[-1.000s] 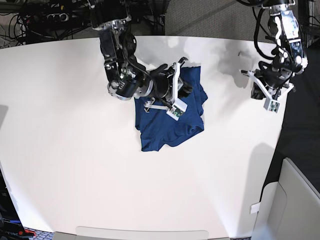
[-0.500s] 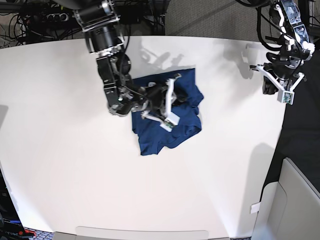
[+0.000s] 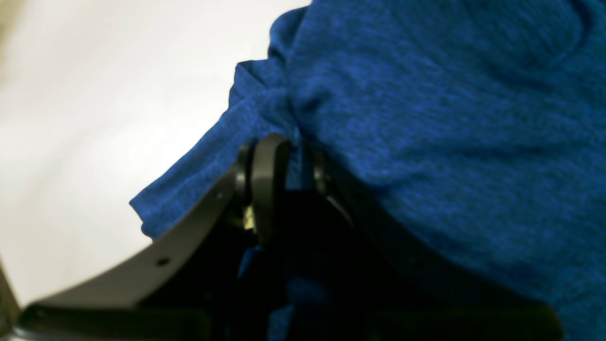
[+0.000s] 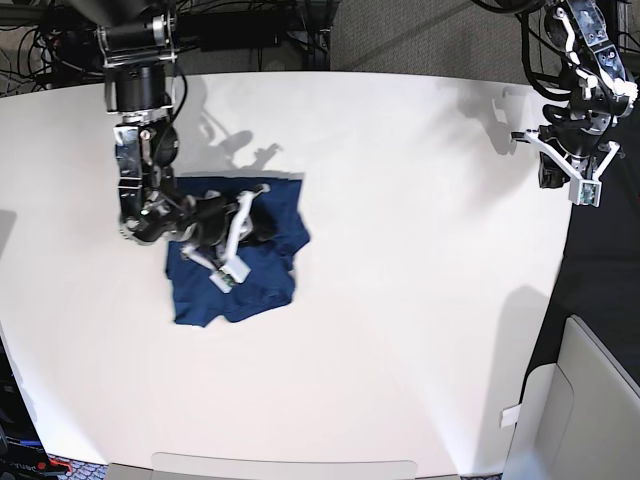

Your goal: Fold the T-shirt properly

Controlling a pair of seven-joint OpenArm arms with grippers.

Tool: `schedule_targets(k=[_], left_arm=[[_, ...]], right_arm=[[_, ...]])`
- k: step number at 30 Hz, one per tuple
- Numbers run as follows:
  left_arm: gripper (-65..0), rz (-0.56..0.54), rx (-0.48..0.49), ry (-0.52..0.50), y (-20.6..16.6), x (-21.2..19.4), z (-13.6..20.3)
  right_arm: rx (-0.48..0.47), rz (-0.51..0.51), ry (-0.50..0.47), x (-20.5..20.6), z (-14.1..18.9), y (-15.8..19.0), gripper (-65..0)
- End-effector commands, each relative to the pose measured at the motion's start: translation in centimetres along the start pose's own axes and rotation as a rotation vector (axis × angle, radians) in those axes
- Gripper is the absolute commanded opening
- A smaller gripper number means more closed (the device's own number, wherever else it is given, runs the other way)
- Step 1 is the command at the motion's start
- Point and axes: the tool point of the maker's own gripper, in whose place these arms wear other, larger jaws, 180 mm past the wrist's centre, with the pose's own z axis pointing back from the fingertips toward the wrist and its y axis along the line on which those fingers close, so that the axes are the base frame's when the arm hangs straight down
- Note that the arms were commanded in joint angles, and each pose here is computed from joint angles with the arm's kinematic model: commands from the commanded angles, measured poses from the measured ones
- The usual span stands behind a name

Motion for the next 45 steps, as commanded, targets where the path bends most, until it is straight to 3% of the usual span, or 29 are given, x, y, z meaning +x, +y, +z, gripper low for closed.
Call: schedule_targets(k=[1, 12, 19, 32, 35, 41, 45], left_arm=[[-58.1, -0.016, 0.013, -0.041, 0.5, 1.2, 0.4], [-58.1, -0.010, 0.028, -0.030, 1.0, 0.6, 0.9], [-58.1, -0.010, 0.025, -0.029, 0.9, 0.6, 0.8], [-58.1, -0.011, 0.023, -0.030, 0.8, 0.6, 0.8], [-58.1, -0.012, 0.020, -0.031, 0.8, 0.7, 0.8], [-58.1, -0.010, 0.025, -0.032, 0.9, 0.7, 0.9], [-58.2, -0.014, 0.050, -0.020, 1.7, 0.0, 1.6]], right_arm=[[-0.097, 0.022, 0.106, -1.7, 1.3, -2.9, -57.2], [-0.212, 0.022, 0.105, -1.5, 5.1, -7.9, -57.2], [-0.157, 0.028, 0.053, -0.1, 4.7, -5.9, -57.2], [-0.148, 0.052, 0.108, -3.1, 5.6, -3.7, -57.2], [-0.155, 0.082, 0.074, -1.8, 6.1, -3.3, -57.2], [-0.168, 0.217, -0.092, 2.4, 8.4, 0.5, -57.2], [-0.141, 0.180, -0.160, 1.1, 10.5, 3.0, -57.2]])
